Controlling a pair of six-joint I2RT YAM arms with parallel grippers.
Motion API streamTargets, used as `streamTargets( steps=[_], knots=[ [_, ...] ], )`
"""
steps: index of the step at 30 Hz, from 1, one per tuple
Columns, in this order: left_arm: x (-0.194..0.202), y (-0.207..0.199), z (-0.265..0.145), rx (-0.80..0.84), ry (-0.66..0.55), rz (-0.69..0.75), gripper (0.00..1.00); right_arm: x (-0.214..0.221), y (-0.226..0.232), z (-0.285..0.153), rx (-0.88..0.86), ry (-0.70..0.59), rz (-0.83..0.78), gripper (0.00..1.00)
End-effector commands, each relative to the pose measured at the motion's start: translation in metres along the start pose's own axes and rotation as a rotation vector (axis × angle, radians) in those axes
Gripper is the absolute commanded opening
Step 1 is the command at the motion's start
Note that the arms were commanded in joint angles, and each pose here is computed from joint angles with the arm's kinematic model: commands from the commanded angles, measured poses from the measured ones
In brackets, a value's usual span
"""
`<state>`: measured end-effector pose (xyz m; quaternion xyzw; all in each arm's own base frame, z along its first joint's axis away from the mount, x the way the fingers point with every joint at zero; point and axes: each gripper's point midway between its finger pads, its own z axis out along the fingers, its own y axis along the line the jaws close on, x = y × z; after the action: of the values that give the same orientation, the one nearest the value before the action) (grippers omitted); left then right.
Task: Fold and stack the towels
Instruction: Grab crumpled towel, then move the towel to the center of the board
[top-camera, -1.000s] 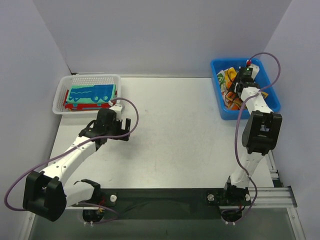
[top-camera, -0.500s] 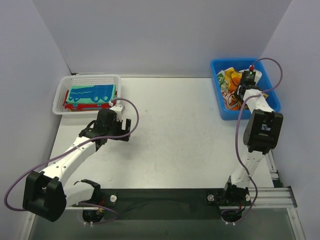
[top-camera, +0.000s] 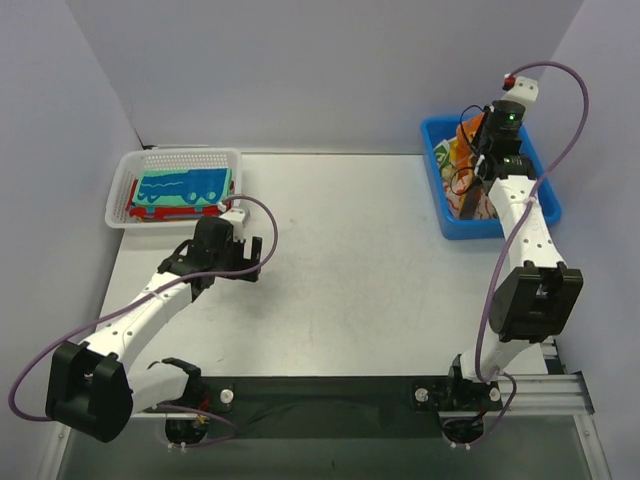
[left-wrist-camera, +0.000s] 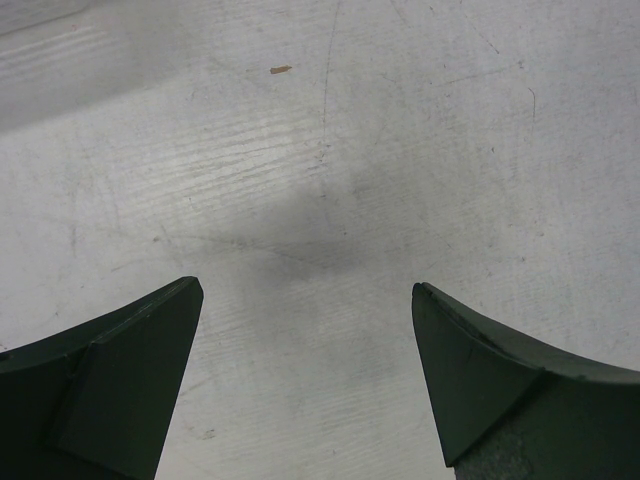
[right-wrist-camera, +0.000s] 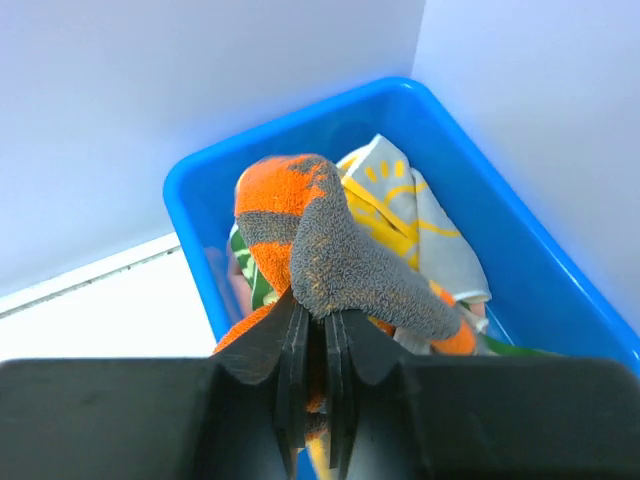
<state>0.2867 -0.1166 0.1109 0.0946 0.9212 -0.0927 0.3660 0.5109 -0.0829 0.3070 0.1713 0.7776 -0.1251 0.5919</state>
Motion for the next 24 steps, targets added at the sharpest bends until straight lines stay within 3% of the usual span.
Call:
streamTargets(
  steps=[1,2,6,10,11,14,17,20,24],
  knots=[
    [-0.026,-0.009,-0.009,0.033,-0.078,0.001,0.97,0.000,0.009,0.006,-0.046,0.003,-0.003,0.08],
    [-0.027,-0.008,-0.009,0.030,-0.080,0.001,0.97,0.005,0.021,0.006,-0.097,0.017,-0.015,0.00],
    [-0.026,-0.009,-0.008,0.033,-0.076,0.000,0.97,0.001,0.068,-0.001,-0.225,0.002,-0.088,0.00],
    [-0.026,-0.008,-0.008,0.029,-0.073,-0.002,0.97,-0.057,0.117,-0.018,-0.343,-0.123,-0.070,0.00],
    [-0.024,-0.008,-0.008,0.027,-0.069,-0.002,0.98,-0.093,0.126,-0.030,-0.374,-0.198,-0.046,0.00],
    [-0.025,-0.006,-0.007,0.018,-0.069,-0.003,0.97,-0.142,0.163,-0.058,-0.481,-0.337,-0.019,0.00],
    [-0.025,-0.006,-0.007,0.016,-0.068,-0.005,0.97,-0.174,0.193,-0.089,-0.590,-0.469,0.013,0.00],
    [-0.025,-0.006,-0.008,0.017,-0.069,-0.006,0.97,-0.180,0.217,-0.116,-0.643,-0.532,0.048,0.00],
    [-0.026,-0.006,-0.009,0.018,-0.075,-0.008,0.98,-0.131,0.243,-0.137,-0.676,-0.443,0.151,0.01]
  ],
)
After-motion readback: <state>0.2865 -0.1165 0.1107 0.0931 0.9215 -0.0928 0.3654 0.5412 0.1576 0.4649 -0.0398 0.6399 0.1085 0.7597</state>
